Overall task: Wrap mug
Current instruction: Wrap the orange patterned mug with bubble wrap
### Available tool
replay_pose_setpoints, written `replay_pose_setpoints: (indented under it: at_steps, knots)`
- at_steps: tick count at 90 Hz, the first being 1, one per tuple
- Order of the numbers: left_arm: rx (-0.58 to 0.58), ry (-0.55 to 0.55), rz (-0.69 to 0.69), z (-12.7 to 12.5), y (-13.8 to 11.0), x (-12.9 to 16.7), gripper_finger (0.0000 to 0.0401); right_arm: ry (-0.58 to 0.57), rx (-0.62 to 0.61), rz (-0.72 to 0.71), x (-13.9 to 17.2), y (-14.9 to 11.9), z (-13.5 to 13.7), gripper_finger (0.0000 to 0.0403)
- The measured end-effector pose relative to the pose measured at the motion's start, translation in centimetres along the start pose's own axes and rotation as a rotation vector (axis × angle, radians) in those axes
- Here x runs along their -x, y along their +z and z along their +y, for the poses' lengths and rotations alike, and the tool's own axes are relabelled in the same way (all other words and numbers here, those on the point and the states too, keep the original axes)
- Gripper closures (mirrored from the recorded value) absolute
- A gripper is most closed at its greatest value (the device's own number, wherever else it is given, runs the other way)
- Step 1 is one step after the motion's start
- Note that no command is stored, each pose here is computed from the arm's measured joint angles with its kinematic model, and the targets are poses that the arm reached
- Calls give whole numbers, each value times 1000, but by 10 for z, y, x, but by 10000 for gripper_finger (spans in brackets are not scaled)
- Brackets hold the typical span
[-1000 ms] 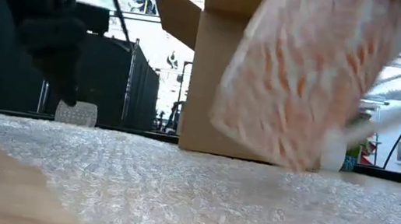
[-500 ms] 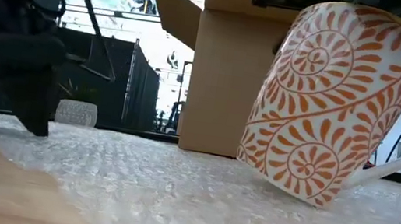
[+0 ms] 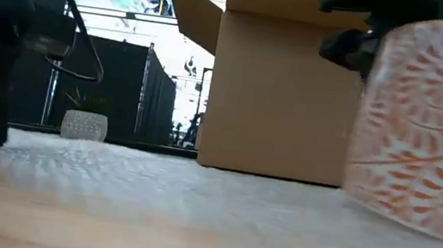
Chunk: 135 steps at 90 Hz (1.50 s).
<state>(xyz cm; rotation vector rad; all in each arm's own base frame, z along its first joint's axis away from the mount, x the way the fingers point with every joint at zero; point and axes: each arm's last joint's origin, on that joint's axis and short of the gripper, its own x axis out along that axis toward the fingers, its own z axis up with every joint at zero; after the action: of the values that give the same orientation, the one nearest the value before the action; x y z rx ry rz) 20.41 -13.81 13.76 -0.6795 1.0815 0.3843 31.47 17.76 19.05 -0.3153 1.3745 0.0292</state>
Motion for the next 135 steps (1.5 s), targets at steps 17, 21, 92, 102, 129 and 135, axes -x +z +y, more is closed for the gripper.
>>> replay_pose_setpoints:
  at_steps: [17, 21, 92, 102, 129, 135]
  knots:
    - [9, -60, -23, -8, 2, 1, 180, -34, 82, 101, 8, -13, -6, 392]
    - [7, -67, -23, -10, 2, 3, 180, -33, 81, 95, 12, -14, -8, 392]
    - [-240, 364, -113, -3, 38, 34, 180, 22, -422, -384, -30, 68, -92, 392]
    - [-223, 363, -117, 1, 37, 30, 180, 13, -450, -362, -41, 68, -98, 392]
    - [-203, 304, -144, -5, 38, 29, 180, 20, -486, -386, -55, 74, -101, 371]
    - [-200, 296, -147, -6, 39, 28, 180, 22, -500, -385, -58, 76, -100, 363]
